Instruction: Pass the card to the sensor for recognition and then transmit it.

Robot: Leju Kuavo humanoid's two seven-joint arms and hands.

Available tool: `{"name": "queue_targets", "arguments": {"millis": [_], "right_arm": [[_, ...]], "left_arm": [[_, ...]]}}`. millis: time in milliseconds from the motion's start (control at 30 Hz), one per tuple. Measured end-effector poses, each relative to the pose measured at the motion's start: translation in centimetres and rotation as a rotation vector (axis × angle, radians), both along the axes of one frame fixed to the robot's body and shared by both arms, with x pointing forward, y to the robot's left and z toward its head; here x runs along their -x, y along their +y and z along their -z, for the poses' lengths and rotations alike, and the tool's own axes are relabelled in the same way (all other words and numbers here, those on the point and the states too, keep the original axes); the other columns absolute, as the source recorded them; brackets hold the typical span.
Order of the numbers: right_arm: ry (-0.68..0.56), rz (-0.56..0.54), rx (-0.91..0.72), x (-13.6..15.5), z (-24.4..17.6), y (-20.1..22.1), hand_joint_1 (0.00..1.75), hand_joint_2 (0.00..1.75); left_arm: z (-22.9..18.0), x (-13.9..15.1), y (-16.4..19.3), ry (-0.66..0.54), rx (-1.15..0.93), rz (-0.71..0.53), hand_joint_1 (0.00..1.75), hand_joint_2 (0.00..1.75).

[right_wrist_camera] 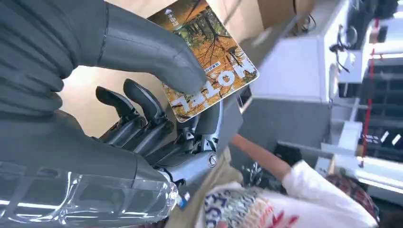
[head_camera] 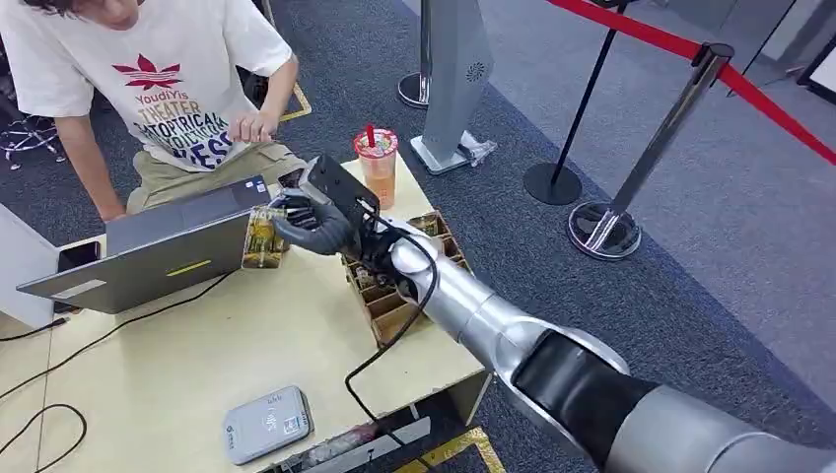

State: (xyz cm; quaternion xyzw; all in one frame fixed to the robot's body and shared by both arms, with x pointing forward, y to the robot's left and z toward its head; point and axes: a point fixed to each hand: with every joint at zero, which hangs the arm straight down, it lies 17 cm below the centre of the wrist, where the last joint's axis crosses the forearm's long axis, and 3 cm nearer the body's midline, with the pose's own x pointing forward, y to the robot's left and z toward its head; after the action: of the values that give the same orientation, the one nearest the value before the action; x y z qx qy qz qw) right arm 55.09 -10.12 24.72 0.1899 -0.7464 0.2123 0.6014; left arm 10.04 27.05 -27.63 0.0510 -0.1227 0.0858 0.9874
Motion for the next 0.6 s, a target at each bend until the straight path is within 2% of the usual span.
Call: {"name": "queue_targets", "arguments": {"millis": [267,600], "right_arm": [[-0.025,0.087,0.04,-3.6,-2.6,-2.7,1.75,1.75],[-0.018,0.15,0.063,-5.9,-3.7,-4.2,1.75,1.75]], "left_arm": [[-0.1,-0.6,0.0,-0.001,-0.002,0.006,0.0,0.0],[-0.2,-1.3,-0.1,-0.004,-0.002,0.013,0.0,0.0]]}}
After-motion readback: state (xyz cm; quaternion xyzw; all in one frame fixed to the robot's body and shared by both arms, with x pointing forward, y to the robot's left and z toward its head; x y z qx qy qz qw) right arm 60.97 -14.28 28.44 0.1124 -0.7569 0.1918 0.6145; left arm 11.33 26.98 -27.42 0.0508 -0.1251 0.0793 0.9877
